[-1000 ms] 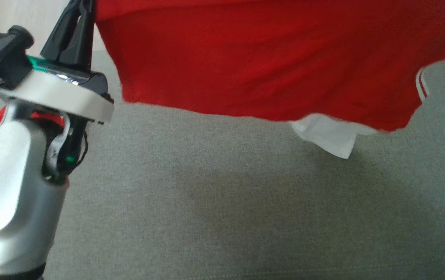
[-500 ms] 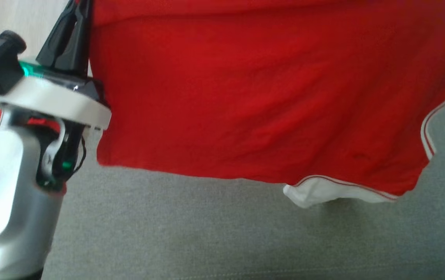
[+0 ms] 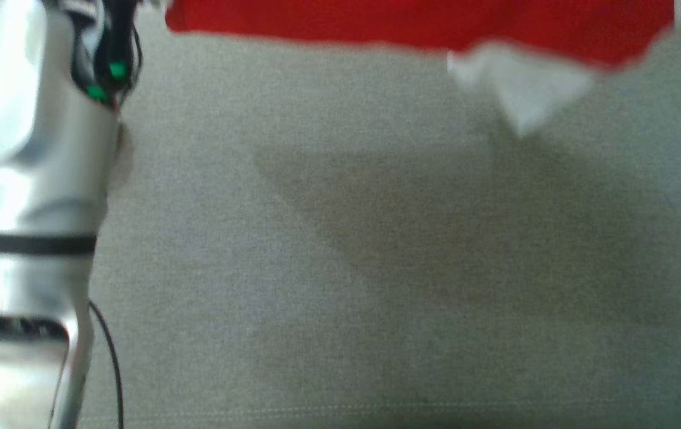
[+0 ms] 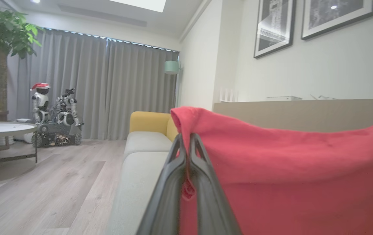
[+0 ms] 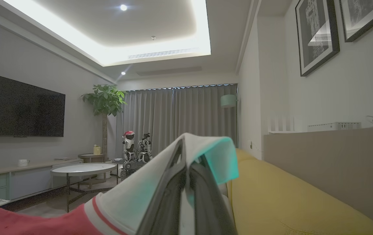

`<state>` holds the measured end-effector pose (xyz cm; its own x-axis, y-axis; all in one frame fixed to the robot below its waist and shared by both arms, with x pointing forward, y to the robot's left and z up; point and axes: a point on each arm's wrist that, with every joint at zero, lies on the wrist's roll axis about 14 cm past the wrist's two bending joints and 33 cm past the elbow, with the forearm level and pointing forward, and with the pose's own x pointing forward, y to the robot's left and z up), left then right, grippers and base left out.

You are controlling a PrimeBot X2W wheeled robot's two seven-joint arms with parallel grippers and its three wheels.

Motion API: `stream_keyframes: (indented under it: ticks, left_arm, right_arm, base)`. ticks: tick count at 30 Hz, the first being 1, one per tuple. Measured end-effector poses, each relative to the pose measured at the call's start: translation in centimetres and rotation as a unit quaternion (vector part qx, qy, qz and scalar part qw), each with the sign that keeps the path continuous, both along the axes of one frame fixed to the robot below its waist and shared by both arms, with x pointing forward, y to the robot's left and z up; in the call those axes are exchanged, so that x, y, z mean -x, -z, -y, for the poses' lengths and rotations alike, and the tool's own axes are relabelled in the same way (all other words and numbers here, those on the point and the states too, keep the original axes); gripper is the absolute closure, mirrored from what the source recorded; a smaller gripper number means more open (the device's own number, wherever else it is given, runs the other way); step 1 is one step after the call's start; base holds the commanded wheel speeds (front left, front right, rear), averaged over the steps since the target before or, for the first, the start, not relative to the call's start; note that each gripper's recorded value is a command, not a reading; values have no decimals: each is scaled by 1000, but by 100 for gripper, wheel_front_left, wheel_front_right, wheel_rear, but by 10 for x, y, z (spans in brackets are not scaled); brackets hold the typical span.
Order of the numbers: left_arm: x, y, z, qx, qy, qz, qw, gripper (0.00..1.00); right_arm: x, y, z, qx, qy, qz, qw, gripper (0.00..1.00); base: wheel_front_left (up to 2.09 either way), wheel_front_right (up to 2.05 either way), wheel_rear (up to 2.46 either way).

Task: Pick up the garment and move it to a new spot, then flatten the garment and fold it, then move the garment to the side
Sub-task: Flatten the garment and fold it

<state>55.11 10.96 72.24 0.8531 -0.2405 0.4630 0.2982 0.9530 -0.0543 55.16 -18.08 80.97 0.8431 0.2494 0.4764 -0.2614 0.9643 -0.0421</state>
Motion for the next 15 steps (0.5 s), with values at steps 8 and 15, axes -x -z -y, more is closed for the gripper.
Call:
stream_keyframes:
  ticks: [8,15]
  left_arm:
    - [-50,53,3,1,-12,-89,996,100]
    - [-52,186,13,4,-8,-262,965,100]
  right_arm:
    - [-55,71,-46,18,-32,-101,994,100]
    - [-65,217,-52,15,-32,-273,961,100]
  base:
    - [0,0,0]
    - [0,0,0]
